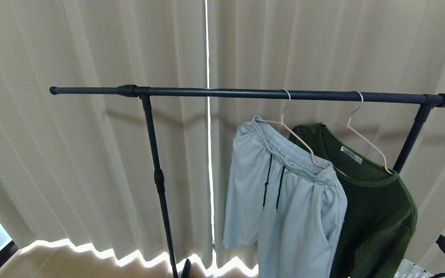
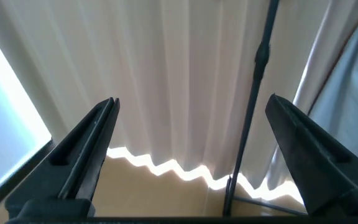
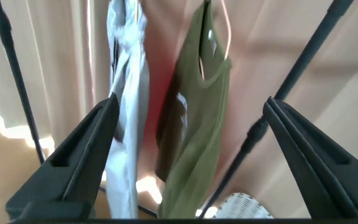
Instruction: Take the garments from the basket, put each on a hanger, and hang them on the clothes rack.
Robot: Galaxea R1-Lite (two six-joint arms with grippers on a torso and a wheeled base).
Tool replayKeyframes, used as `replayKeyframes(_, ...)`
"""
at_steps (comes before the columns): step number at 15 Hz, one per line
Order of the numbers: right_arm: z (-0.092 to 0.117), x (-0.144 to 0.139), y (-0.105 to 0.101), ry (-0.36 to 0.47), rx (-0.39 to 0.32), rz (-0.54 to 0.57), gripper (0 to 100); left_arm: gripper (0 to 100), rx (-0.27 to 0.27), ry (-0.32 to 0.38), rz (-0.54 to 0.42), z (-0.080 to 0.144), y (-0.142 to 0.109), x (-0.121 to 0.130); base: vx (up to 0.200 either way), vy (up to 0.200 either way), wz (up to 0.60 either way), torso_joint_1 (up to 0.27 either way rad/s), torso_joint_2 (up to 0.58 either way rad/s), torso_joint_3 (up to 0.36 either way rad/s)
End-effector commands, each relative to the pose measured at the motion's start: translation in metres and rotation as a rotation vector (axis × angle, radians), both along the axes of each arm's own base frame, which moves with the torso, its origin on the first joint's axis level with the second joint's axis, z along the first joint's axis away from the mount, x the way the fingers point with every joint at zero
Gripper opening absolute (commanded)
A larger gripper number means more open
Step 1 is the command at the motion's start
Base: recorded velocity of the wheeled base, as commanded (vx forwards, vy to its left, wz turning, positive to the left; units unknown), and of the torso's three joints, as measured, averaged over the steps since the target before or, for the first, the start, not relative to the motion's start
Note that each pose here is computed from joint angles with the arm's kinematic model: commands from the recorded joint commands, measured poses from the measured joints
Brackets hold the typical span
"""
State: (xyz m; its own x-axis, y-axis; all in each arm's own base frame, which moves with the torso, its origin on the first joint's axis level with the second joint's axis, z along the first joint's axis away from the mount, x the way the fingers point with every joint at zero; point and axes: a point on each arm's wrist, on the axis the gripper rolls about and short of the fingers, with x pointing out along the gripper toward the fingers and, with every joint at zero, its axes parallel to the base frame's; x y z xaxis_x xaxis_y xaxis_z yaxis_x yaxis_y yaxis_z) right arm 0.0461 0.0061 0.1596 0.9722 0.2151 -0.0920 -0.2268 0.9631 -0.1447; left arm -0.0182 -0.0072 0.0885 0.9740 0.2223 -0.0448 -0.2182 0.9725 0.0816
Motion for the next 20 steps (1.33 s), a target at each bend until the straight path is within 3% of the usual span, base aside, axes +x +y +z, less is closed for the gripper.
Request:
replayKeyframes(1, -0.001, -0.007, -0.001, -0.034, -0.001, -0.007, 100, 100, 0.009, -0.035, 0.009, -0.012, -0.001, -0.003, 0.0, 0.0, 0.0, 0.0, 0.0, 0.0)
replayKeyframes(3, -0.012, -0.009, -0.002, -0.01, -0.004, -0.036, 100, 100, 0.008, -0.033, 0.007, -0.011, -0.001, -0.003, 0.0, 0.0, 0.0, 0.0, 0.0, 0.0)
replayKeyframes(6, -0.052, -0.024, -0.003, 0.055, -0.006, -0.085, 100, 100, -0.004, 0.009, -0.056, -0.01, -0.001, 0.0, 0.0, 0.0, 0.0, 0.0, 0.0, 0.0)
replayKeyframes(8, -0.057, -0.027, -0.003, 0.093, 0.003, -0.104, 100, 100, -0.01, 0.036, -0.085, -0.009, 0.0, 0.002, 0.0, 0.0, 0.0, 0.0, 0.0, 0.0)
replayKeyframes(10, -0.068, -0.035, -0.004, 0.151, 0.022, -0.164, 100, 100, -0.02, 0.071, -0.252, -0.009, 0.003, 0.004, 0.0, 0.0, 0.0, 0.0, 0.0, 0.0)
replayKeyframes(12, -0.078, -0.044, -0.003, 0.2, 0.036, -0.189, 100, 100, -0.031, 0.082, -0.318, -0.009, 0.004, 0.004, 0.0, 0.0, 0.0, 0.0, 0.0, 0.0)
replayKeyframes(15, -0.078, -0.048, -0.003, 0.144, 0.095, -0.204, 100, 100, -0.067, -0.012, -0.297, -0.01, 0.005, -0.003, 0.0, 0.0, 0.0, 0.0, 0.0, 0.0)
replayKeyframes(18, -0.078, -0.051, -0.002, 0.11, 0.103, -0.197, 100, 100, -0.079, -0.049, -0.188, -0.012, 0.007, -0.005, 0.0, 0.0, 0.0, 0.0, 0.0, 0.0)
replayKeyframes(19, -0.078, -0.053, -0.002, 0.084, 0.102, -0.193, 100, 100, -0.116, -0.064, -0.077, -0.012, 0.01, -0.005, 0.0, 0.0, 0.0, 0.0, 0.0, 0.0)
replayKeyframes(20, -0.078, -0.054, -0.002, 0.077, 0.104, -0.19, 100, 100, -0.122, -0.064, -0.074, -0.013, 0.01, -0.005, 0.0, 0.0, 0.0, 0.0, 0.0, 0.0)
